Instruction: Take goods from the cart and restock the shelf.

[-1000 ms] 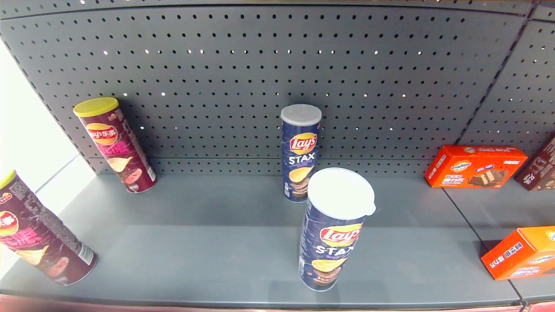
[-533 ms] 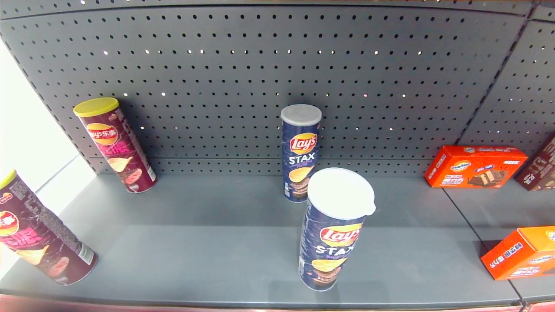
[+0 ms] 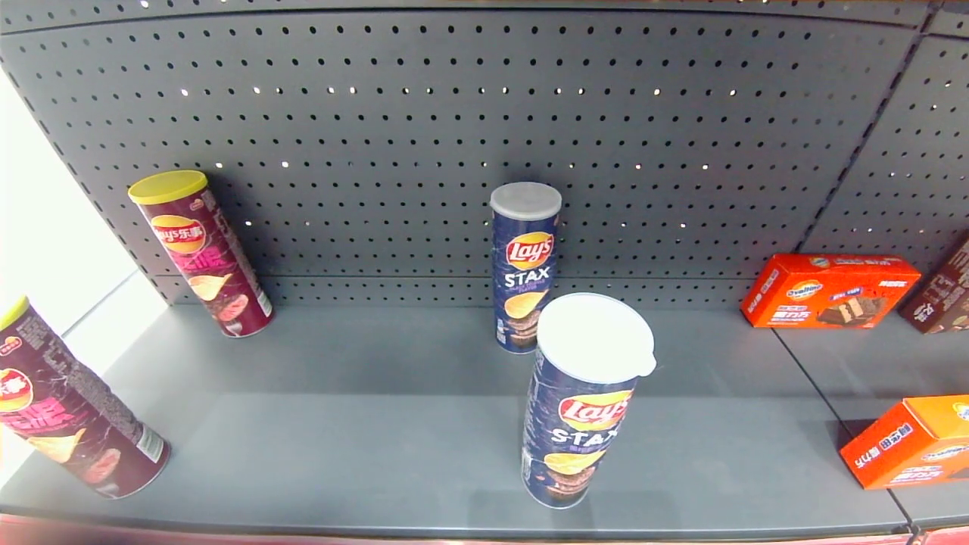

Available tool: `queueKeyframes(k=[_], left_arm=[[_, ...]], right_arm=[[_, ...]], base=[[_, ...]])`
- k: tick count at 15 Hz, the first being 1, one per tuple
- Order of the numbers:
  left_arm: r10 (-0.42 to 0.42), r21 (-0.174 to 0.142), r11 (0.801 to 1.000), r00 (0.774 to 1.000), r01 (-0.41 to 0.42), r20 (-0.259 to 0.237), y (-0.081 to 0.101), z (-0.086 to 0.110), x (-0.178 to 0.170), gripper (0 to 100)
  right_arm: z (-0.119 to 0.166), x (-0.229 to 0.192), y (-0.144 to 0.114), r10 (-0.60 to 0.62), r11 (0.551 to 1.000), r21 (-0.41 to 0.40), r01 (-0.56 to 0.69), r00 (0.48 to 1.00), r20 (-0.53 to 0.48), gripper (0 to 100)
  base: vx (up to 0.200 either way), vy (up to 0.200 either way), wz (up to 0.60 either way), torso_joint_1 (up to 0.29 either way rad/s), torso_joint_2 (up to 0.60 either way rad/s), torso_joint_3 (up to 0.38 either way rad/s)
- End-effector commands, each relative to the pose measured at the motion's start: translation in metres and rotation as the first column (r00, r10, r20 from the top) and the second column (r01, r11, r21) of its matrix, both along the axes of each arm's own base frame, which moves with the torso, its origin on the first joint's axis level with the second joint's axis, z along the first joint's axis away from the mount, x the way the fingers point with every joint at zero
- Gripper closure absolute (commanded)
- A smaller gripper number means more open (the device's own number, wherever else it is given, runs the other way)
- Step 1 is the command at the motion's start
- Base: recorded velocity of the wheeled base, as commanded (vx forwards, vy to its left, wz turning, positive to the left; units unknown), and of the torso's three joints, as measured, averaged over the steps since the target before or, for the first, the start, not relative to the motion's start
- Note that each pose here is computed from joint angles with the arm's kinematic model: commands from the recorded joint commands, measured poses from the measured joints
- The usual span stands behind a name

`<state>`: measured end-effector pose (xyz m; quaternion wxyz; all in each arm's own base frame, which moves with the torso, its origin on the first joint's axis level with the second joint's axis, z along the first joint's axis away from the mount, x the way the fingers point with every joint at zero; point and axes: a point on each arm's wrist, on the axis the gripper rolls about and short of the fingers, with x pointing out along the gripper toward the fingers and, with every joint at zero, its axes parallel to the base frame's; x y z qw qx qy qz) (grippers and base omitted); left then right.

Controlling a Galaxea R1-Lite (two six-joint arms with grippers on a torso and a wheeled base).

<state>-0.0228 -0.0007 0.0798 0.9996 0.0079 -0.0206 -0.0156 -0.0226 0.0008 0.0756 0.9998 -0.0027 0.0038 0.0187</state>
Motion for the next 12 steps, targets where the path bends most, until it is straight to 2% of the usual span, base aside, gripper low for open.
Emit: queueKeyframes(k=[1,4,12], left_arm=[[0.178,-0.036,0.983,0.983,-0.180,-0.053,0.0039,-0.0040,-0.0002,0],[0.097,-0.033,0.995,0.994,-0.099,-0.044,0.0022,-0.0034,0.0003,0],[0.094,-0.033,0.995,0.995,-0.096,-0.044,0.0022,-0.0034,0.0003,0]], right_arm=[[-0.0001,0.0000,0.0000,0.001,1.000,-0.001,-0.001,1.000,0.000,0],[-0.0001,0.0000,0.0000,0.001,1.000,-0.001,-0.001,1.000,0.000,0],[-0.0001,0.0000,0.0000,0.002,1.000,-0.005,-0.002,1.000,0.000,0]], base=[[0.000,0.000,0.00,0.000,0.00,0.000],[0.000,0.000,0.00,0.000,0.00,0.000],[0.000,0.000,0.00,0.000,0.00,0.000]])
